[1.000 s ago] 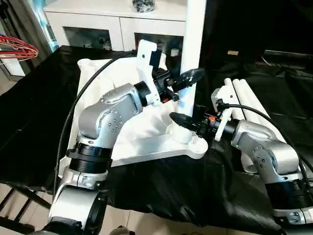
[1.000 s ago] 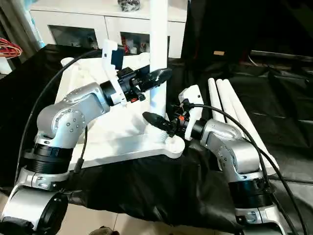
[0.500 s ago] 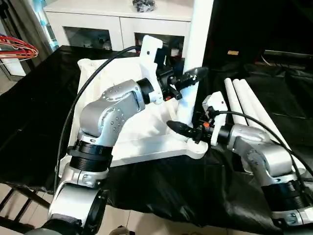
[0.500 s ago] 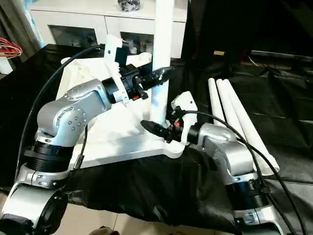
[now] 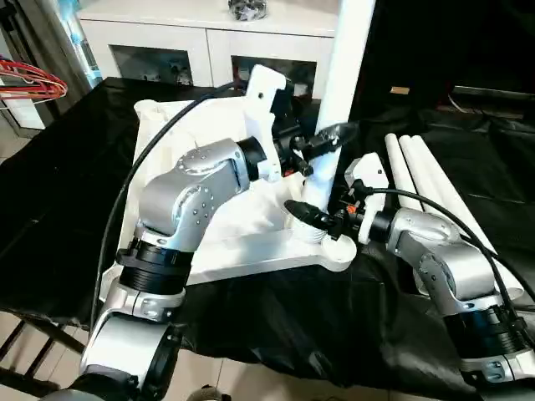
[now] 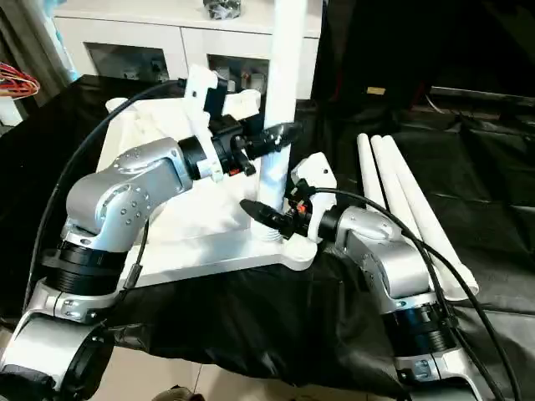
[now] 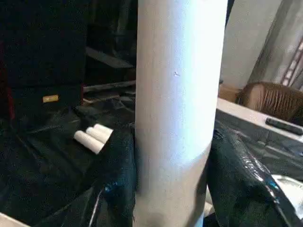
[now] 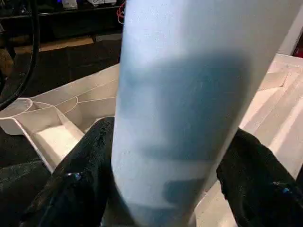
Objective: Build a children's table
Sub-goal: Insert table leg to table base
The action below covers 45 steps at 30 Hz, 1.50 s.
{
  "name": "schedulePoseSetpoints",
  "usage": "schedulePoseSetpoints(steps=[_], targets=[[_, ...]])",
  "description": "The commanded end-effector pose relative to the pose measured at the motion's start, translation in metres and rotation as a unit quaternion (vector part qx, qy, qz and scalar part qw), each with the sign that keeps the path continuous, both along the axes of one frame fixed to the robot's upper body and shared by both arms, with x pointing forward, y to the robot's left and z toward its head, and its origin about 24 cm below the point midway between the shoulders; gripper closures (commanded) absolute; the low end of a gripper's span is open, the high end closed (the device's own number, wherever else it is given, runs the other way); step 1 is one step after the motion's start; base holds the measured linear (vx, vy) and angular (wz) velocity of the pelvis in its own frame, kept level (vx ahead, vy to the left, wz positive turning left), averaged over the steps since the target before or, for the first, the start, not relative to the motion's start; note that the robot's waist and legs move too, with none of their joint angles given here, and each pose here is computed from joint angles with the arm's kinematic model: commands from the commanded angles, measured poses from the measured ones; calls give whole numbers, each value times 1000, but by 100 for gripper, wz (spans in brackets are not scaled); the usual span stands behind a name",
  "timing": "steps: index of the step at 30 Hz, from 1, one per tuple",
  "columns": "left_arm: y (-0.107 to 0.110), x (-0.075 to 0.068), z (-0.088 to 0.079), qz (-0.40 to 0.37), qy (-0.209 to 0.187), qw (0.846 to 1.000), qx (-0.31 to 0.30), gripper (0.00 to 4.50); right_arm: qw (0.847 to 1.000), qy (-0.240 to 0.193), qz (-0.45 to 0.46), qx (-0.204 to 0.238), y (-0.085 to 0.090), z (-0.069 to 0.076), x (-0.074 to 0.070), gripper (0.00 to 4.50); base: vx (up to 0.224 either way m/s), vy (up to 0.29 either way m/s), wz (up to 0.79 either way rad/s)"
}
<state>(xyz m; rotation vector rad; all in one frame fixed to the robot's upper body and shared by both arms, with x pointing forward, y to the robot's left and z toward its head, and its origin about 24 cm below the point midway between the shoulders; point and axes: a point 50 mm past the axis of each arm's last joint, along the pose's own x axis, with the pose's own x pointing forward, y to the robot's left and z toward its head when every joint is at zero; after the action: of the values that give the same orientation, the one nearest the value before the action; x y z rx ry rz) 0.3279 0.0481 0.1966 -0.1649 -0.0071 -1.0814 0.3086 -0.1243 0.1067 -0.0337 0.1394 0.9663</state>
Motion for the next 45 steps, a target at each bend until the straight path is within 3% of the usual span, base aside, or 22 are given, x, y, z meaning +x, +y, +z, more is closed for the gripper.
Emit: schedulePoseSetpoints(steps=[1,28,29,34,39,45], targets=[[0,-2,5,-6,-20,1000,1,267,1000,-17,3,-10,0,6,2,133,0,0,0],[-1,0,2,-6,-26,999,19,268,1000,-27,-2,4,0,12,4,133,0,0,0],[-1,0,2,-5,-27,999,20,268,1000,-26,-1,6,0,13,4,159,0,0,0],[-1,-1,1,-9,-27,999,23,268,1000,-20,2,7,0,11,4,185,0,0,0],[-3,-2,1,-12,-29,999,28,268,1000,-19,5,7,1,10,4,241,0,0,0],[-3,-2,1,-12,-32,999,29,268,1000,-16,9,4,2,8,2,252,0,0,0]])
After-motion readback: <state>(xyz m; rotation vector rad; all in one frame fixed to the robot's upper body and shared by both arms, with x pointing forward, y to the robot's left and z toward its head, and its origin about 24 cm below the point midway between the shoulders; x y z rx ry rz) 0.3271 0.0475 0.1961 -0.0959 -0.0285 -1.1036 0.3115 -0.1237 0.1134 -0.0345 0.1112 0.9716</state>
